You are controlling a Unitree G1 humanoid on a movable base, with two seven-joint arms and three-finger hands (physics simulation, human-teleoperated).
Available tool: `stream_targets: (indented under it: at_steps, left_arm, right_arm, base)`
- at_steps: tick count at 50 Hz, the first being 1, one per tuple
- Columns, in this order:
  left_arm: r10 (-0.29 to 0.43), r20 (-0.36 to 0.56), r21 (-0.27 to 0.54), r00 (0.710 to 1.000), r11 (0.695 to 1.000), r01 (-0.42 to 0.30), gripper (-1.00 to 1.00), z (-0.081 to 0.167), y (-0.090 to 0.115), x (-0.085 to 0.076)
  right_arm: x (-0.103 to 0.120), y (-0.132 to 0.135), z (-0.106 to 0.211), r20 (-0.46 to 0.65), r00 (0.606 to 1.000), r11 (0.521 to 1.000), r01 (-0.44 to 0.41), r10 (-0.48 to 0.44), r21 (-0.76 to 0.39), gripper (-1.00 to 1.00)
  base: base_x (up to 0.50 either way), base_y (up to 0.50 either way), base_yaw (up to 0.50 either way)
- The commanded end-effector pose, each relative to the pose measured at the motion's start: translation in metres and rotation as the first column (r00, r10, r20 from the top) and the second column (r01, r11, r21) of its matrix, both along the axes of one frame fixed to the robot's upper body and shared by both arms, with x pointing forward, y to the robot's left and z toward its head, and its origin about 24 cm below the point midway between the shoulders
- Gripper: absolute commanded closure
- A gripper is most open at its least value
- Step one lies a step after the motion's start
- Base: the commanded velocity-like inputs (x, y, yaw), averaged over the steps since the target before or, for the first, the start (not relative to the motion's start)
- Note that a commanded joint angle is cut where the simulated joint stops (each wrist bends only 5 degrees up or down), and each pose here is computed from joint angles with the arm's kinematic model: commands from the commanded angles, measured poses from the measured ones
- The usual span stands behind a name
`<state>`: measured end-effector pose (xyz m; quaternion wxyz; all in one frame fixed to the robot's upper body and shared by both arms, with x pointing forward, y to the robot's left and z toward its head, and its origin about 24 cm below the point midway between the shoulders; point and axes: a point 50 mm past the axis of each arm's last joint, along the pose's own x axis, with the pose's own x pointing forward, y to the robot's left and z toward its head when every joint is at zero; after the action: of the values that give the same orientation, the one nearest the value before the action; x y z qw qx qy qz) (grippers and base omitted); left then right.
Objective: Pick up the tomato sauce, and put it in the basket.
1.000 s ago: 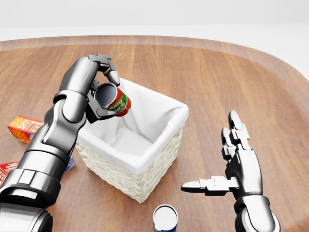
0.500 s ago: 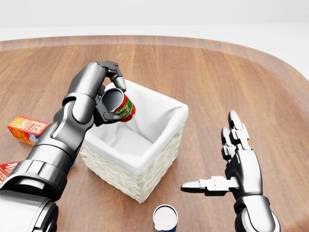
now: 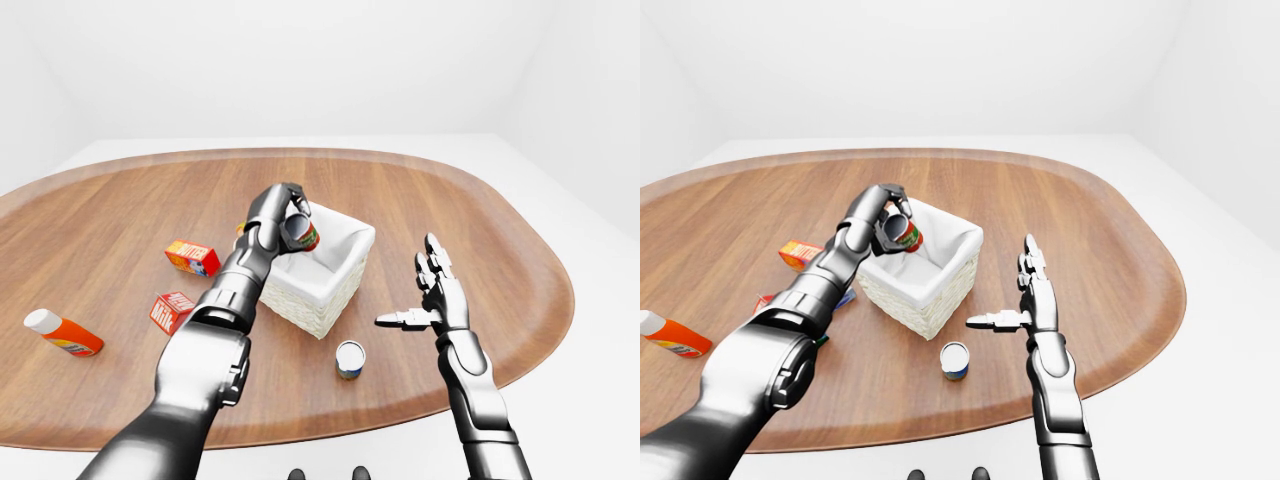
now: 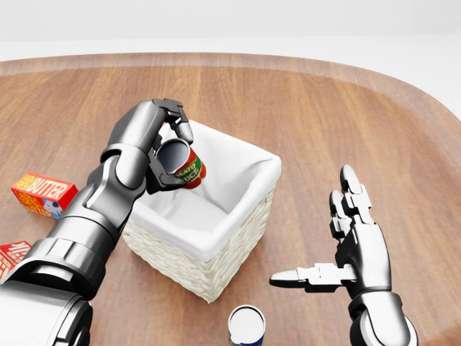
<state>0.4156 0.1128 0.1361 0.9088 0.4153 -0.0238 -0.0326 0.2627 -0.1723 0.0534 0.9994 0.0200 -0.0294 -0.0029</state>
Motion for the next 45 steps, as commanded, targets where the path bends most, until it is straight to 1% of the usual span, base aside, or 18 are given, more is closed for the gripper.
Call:
stream_targets:
  at_steps: [1,10,11,12,13,32,39,45]
  left_arm:
    - [0.017,0.003,-0.004,1.000,1.000,-0.017,1.00,-0.001,0.001,0.000]
    - [0.022,0.005,0.001,1.000,1.000,-0.022,1.00,-0.002,0.001,0.000]
    - [0.023,0.006,0.003,1.000,1.000,-0.023,0.76,-0.002,0.001,0.000]
    - [0.028,0.010,0.008,1.000,1.000,-0.028,-0.46,-0.002,0.002,0.000]
    - [0.029,0.007,0.006,1.000,1.000,-0.029,-1.00,-0.002,0.002,0.000]
    - [0.030,0.021,0.004,0.999,1.000,-0.030,-1.00,0.000,0.002,0.000]
    - [0.018,0.045,-0.021,0.999,1.000,-0.018,-1.00,0.008,0.001,0.001]
    - [0.009,0.086,-0.070,0.996,0.998,-0.003,-1.00,0.024,0.008,0.002]
  right_arm:
    - [0.000,0.000,0.001,0.001,1.000,1.000,0.001,-0.001,0.001,-1.00]
    - [0.000,-0.001,0.001,0.001,1.000,1.000,0.000,0.000,0.000,-1.00]
    - [0.000,-0.001,0.000,0.001,1.000,1.000,0.000,0.000,0.000,-1.00]
    - [-0.001,0.000,0.001,0.001,1.000,1.000,-0.001,0.001,0.000,-1.00]
    - [-0.001,0.000,0.001,0.000,1.000,1.000,-0.003,0.003,0.001,-1.00]
    - [-0.002,0.000,0.001,0.001,1.000,1.000,-0.002,0.002,0.000,-1.00]
    - [-0.001,0.000,0.001,0.002,1.000,1.000,-0.001,0.001,-0.001,-1.00]
    - [-0.002,0.001,0.000,0.000,1.000,1.000,-0.002,0.002,-0.002,-1.00]
  base:
    - [0.00,0.00,0.00]
    - [0.00,0.00,0.00]
    - [0.00,0.00,0.00]
    - [0.00,0.00,0.00]
    - [0.00,0.00,0.00]
    - [0.00,0.00,0.00]
    - [0.00,0.00,0.00]
    - [0.00,0.00,0.00]
